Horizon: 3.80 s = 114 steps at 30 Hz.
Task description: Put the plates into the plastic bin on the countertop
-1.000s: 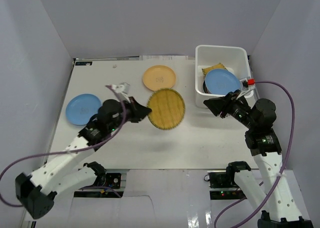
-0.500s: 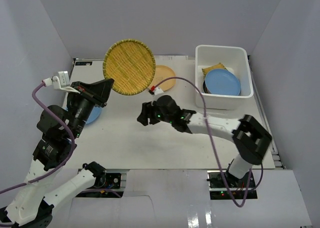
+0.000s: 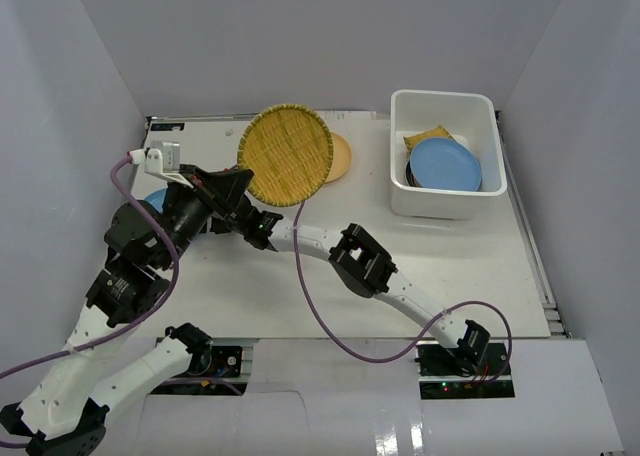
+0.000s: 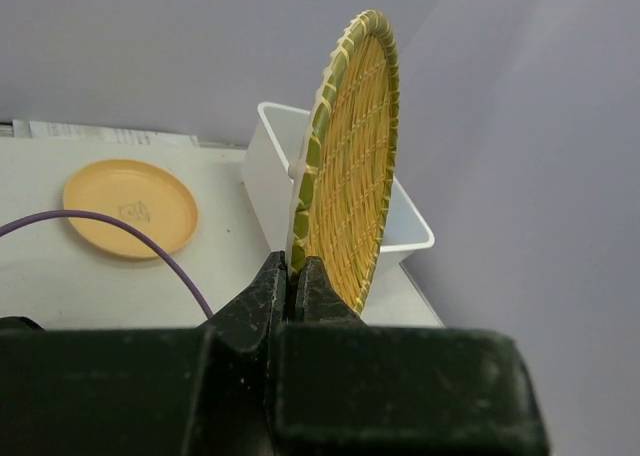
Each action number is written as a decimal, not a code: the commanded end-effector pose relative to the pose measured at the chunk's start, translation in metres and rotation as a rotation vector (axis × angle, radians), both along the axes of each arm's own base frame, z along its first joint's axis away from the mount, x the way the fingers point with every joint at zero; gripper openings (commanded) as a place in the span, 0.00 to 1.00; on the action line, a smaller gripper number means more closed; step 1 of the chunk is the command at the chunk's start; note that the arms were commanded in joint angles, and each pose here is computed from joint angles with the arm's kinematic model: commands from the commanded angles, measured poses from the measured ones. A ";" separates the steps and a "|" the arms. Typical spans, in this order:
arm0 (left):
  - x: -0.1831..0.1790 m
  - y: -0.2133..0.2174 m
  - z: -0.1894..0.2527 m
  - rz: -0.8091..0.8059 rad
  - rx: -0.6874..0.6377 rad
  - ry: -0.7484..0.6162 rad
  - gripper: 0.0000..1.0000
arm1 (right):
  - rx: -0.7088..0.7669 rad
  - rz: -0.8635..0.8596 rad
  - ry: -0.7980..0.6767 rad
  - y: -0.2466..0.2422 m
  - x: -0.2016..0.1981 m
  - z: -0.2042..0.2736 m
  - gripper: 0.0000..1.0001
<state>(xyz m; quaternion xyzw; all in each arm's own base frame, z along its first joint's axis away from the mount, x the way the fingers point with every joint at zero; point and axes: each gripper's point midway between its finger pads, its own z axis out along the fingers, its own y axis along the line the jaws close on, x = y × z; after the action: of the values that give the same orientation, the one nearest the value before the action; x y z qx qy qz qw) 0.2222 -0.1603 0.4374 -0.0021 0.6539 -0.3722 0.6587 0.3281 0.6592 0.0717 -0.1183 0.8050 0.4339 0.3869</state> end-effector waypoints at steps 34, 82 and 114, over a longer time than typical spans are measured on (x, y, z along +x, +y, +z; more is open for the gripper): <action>-0.018 -0.003 0.049 -0.072 -0.131 -0.126 0.00 | 0.205 -0.355 -0.327 -0.245 0.010 0.213 0.08; 0.258 -0.271 -0.078 -0.328 -0.038 0.262 0.97 | 0.051 -0.822 -0.428 -0.657 0.013 0.305 0.67; 0.352 -0.021 -0.386 0.193 0.095 0.854 0.00 | 0.030 -0.140 -0.307 -0.426 -0.042 0.216 0.71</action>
<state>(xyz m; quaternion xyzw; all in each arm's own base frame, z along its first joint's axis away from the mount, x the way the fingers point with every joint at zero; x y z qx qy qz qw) 0.5749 -0.2019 0.0646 -0.1974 0.8573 -0.3083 0.3620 0.2799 0.2267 0.2738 -0.1106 0.7545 0.4004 0.5081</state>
